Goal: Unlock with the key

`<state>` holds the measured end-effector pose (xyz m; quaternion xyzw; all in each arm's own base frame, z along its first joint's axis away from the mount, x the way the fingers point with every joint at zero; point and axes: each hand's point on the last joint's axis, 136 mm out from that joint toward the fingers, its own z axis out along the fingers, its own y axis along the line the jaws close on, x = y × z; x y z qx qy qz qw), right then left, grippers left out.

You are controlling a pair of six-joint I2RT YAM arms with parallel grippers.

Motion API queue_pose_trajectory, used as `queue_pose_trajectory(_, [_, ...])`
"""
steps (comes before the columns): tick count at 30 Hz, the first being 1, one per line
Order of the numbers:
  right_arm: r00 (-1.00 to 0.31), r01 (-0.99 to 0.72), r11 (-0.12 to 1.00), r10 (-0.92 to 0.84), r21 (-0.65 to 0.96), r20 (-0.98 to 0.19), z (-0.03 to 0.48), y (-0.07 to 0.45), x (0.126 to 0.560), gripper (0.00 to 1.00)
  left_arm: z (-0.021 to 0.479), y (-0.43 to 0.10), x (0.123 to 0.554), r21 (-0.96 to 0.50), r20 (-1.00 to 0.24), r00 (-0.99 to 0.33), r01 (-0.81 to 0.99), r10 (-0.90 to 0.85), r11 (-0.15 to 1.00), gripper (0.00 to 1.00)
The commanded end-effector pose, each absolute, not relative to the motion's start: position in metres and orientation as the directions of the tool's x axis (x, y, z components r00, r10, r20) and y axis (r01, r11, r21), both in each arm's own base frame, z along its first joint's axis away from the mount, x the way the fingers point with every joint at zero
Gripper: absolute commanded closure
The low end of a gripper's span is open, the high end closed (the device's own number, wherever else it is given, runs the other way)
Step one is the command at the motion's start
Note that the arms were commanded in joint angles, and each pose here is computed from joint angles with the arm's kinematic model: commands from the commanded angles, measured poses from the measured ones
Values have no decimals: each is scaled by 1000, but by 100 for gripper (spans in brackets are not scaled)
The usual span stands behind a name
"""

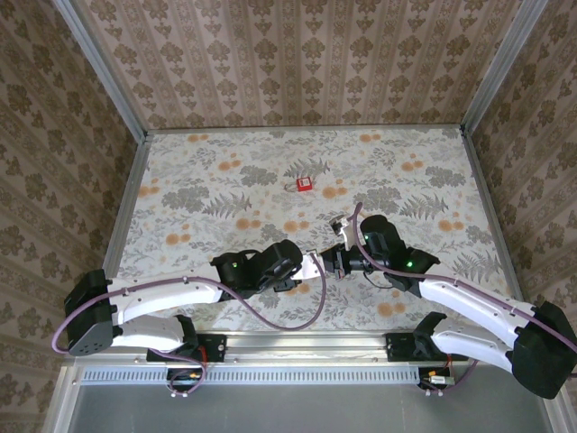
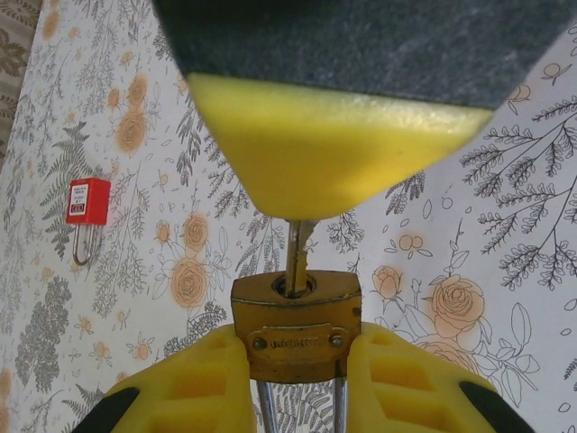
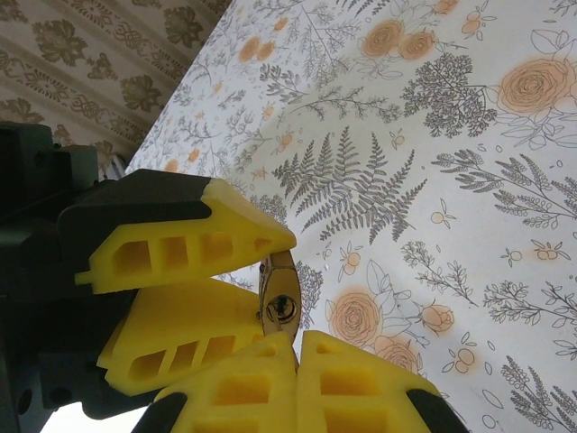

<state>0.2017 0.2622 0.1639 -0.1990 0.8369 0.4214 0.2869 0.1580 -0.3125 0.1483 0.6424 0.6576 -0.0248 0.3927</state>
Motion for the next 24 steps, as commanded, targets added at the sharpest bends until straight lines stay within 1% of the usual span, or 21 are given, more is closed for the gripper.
queue_pose_trajectory(1, [-759, -599, 535, -143, 596, -635, 161, 269, 192, 100, 213, -358, 149, 468, -732, 237, 856, 638, 218, 84])
queue_pose_trajectory(5, [-763, -592, 549, -144, 590, -631, 157, 267, 195, 100, 219, -361, 146, 465, -745, 247, 858, 619, 218, 84])
queue_pose_trajectory(17, [-774, -582, 528, -125, 619, -621, 158, 278, 201, 100, 228, -368, 144, 451, -772, 253, 864, 583, 223, 85])
queue_pose_trajectory(24, [-780, -575, 516, -112, 635, -616, 158, 284, 203, 100, 236, -372, 145, 445, -795, 254, 861, 550, 246, 85])
